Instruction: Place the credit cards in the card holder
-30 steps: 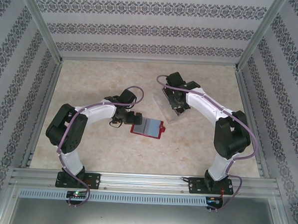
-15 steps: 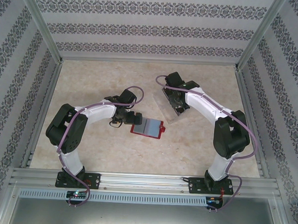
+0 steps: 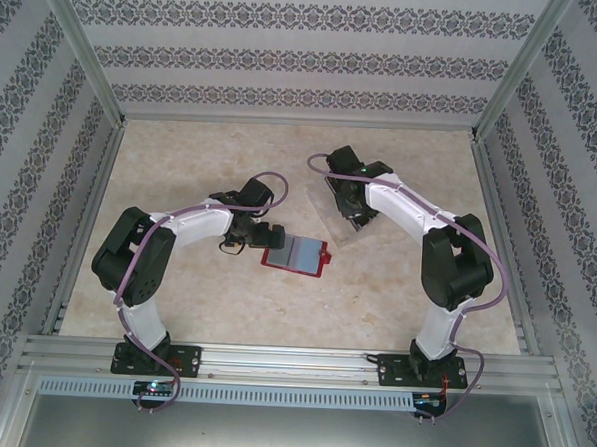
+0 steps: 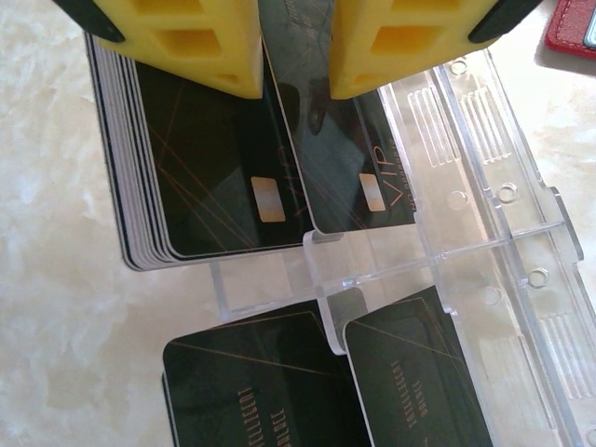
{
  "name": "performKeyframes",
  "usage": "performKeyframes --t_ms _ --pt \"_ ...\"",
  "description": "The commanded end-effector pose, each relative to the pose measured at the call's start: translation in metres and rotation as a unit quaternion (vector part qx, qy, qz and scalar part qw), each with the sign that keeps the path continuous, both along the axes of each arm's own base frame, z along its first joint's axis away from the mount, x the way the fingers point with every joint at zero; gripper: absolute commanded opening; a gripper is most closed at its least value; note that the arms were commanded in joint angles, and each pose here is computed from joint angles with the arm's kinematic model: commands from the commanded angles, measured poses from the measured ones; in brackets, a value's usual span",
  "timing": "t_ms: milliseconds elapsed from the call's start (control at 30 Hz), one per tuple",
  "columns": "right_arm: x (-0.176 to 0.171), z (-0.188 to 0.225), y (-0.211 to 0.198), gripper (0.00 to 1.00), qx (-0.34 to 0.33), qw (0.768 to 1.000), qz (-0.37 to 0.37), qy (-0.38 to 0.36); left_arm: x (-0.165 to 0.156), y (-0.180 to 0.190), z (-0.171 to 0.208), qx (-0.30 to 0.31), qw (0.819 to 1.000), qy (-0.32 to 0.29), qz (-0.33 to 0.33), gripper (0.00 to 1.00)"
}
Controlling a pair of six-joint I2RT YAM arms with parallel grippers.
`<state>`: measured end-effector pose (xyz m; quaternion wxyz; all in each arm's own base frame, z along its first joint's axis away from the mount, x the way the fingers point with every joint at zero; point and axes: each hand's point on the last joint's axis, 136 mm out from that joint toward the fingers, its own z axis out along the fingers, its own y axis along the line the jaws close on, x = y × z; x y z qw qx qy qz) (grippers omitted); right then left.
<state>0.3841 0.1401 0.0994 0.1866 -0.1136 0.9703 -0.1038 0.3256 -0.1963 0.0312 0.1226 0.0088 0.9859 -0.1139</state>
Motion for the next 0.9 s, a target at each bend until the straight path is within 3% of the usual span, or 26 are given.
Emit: performKeyframes --t_ms 0,300,633,867 --pt "-0.003 0.004 0.008 0.25 -0.005 1.0 0.016 0.003 -0.001 -0.001 0.006 0.008 1.0 -0.004 -0.009 1.0" --pt "-0.007 0.004 0.013 0.16 -0.001 1.0 0.024 0.007 -0.001 0.0 0.007 0.009 1.0 -0.005 -0.009 1.0" --pt "-0.009 0.013 0.017 0.01 0.019 1.0 0.025 0.001 -0.002 -0.001 0.006 0.009 1.0 -0.005 -0.01 1.0" --pt "-0.009 0.019 0.017 0.0 0.037 0.999 0.022 0.001 -0.001 -0.001 0.007 0.009 1.0 -0.005 -0.01 1.0"
